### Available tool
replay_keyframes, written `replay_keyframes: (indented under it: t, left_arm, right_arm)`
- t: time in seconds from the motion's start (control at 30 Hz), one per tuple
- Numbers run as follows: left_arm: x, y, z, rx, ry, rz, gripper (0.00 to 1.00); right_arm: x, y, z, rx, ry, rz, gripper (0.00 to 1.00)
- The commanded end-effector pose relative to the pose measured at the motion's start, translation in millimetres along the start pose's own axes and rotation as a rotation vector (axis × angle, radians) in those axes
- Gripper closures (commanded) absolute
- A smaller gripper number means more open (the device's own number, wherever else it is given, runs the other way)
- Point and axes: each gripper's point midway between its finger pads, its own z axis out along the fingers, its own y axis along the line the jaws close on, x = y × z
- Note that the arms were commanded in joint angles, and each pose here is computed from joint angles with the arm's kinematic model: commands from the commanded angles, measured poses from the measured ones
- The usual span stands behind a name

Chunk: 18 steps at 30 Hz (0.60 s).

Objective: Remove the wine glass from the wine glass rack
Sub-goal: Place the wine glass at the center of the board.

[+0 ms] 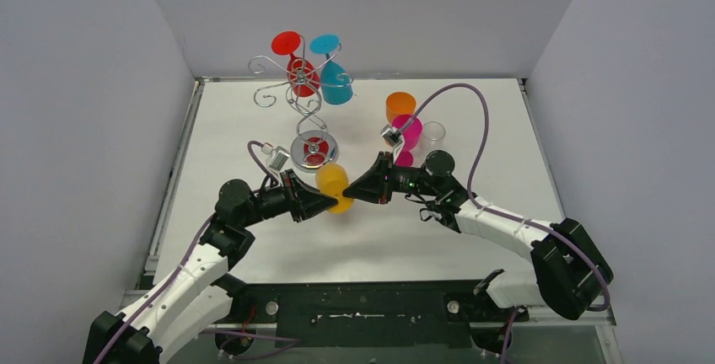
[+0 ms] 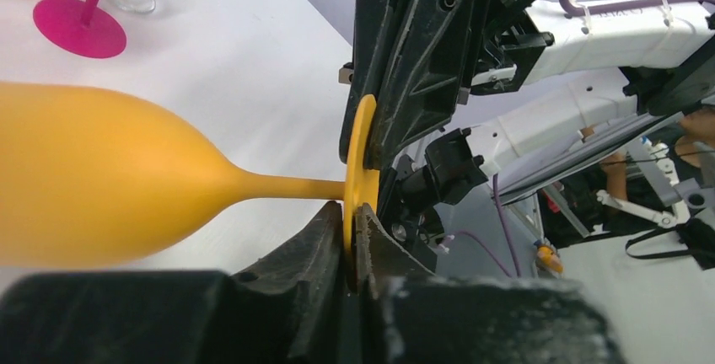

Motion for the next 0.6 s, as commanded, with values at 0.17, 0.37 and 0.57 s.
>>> replay_keyframes:
  t: [0.17,0.37,0.57]
  left_arm:
    - [-11,-13,6,0.033,-0.006,0.102,1.0]
    - [0,-26,11,0.091,0.047,0.129,1.0]
    - [-3,-26,14,0.08,0.024,0.142,1.0]
  right_arm:
    - [-24,25,2,-0.063,-0.038,-0.153,0.71]
    - [-21,35,7,-0.111,-0.007,-0.177,0.81]
    - [-16,34,9,-0.089,0.024,-0.202,0.99]
